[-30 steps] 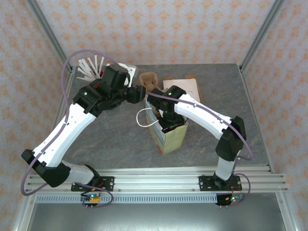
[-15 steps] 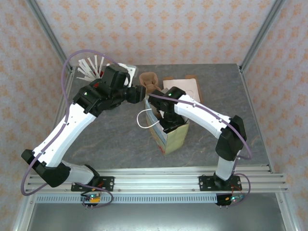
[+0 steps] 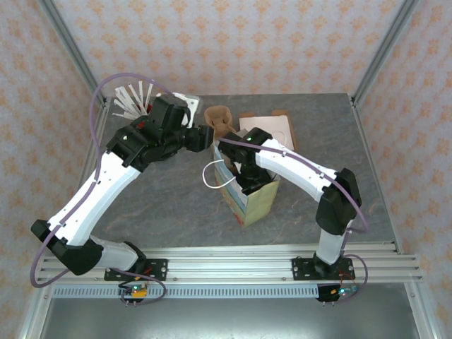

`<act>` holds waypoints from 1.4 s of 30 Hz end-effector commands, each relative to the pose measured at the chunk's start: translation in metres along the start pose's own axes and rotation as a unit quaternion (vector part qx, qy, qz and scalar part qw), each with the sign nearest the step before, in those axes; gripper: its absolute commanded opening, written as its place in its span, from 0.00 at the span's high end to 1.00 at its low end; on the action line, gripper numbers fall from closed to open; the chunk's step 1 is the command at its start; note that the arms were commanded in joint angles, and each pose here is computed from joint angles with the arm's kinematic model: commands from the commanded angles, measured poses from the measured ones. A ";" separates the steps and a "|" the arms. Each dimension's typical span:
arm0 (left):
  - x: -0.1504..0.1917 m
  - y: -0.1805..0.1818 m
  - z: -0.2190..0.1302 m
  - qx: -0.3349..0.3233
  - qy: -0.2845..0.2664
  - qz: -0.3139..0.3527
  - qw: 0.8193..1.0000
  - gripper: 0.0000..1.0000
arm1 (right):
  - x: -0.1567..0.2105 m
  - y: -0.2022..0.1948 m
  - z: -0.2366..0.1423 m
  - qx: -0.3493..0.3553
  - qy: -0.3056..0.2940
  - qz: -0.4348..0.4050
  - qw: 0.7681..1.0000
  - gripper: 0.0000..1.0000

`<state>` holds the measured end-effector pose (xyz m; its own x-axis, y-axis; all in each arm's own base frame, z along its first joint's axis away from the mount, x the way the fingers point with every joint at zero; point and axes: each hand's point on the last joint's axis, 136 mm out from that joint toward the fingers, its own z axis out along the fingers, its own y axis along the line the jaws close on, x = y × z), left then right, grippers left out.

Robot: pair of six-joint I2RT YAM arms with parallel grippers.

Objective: Pack the takeout coffee

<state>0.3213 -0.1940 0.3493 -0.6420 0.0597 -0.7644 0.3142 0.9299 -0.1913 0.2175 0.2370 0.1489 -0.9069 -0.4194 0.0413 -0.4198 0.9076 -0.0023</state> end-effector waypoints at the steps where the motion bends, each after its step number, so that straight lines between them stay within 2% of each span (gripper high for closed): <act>1: -0.004 0.006 -0.012 -0.008 -0.016 0.002 1.000 0.40 | -0.003 -0.008 0.013 0.019 0.009 -0.003 1.000 0.62; 23: -0.001 0.007 -0.012 -0.008 -0.014 0.000 1.000 0.40 | -0.001 -0.015 0.051 0.030 0.039 -0.001 0.999 0.62; 30: 0.000 0.008 -0.013 -0.009 -0.013 0.001 1.000 0.40 | -0.002 -0.017 0.053 0.036 0.041 -0.002 0.999 0.61; 36: -0.001 0.008 -0.016 -0.009 -0.018 0.000 1.000 0.40 | -0.006 -0.017 0.035 0.035 0.021 -0.003 0.999 0.54; 42: -0.001 0.007 -0.016 -0.008 -0.017 0.001 1.000 0.40 | -0.010 -0.014 0.017 0.029 0.003 -0.005 1.000 0.37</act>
<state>0.3157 -0.1904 0.3532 -0.6334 0.0541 -0.7719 0.3164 0.9285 -0.1946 0.2240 0.2365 0.1357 -0.9059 -0.4220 0.0366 -0.4220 0.9066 0.0074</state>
